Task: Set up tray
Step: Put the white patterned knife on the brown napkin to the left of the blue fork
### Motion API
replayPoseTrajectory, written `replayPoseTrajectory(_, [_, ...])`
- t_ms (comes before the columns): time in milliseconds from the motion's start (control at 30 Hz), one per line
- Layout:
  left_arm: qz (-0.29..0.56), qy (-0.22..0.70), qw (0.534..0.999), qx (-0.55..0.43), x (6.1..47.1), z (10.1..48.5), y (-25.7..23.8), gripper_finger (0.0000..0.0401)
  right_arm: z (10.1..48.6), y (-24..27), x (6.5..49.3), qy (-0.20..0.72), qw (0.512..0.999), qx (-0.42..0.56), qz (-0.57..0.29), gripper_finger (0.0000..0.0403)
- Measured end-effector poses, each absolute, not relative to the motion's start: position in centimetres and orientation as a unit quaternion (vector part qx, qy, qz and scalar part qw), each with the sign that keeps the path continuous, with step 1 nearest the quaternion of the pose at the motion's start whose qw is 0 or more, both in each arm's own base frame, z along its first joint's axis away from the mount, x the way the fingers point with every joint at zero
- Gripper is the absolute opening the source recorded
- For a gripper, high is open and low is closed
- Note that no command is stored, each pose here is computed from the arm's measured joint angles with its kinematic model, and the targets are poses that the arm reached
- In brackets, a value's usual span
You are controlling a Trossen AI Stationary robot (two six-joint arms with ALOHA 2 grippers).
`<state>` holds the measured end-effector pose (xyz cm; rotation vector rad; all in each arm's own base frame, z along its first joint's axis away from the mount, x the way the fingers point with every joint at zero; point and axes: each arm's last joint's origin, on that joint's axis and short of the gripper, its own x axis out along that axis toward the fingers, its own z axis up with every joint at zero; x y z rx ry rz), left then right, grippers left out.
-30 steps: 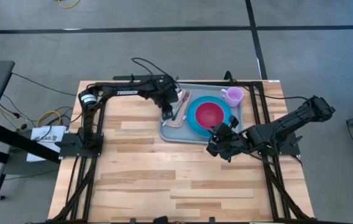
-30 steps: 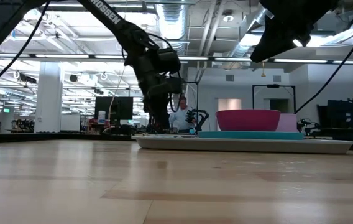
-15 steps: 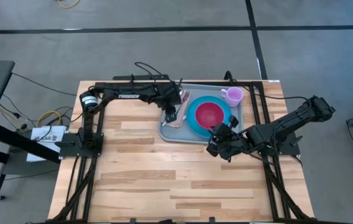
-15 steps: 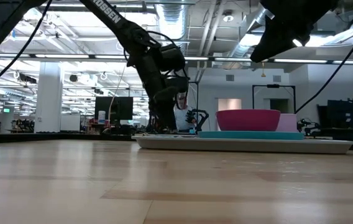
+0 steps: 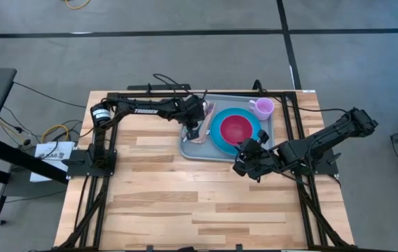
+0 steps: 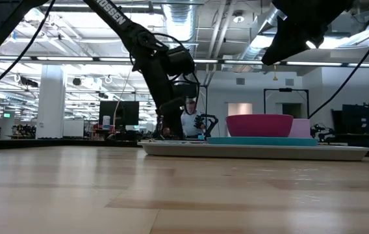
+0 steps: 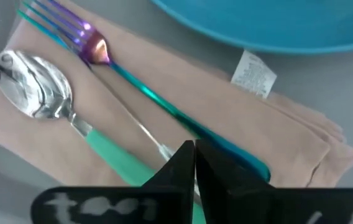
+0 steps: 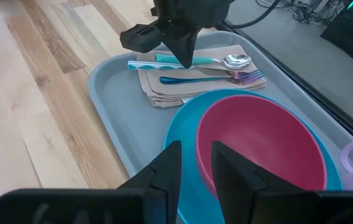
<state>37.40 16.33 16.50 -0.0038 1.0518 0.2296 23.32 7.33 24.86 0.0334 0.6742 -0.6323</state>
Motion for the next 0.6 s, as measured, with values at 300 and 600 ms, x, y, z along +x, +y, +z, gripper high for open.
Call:
replayPoseTrajectory(300, [0.142,0.520,0.842,0.006,36.3,15.1,16.7,0.0000,24.9,7.3,23.3,0.325,0.895,0.016,-0.305,0.0081])
replayPoseTrajectory(600, [0.173,0.508,0.844,-0.012,36.0,15.1,17.3,0.0000,24.9,7.3,23.3,0.325,0.895,0.016,-0.305,0.0081])
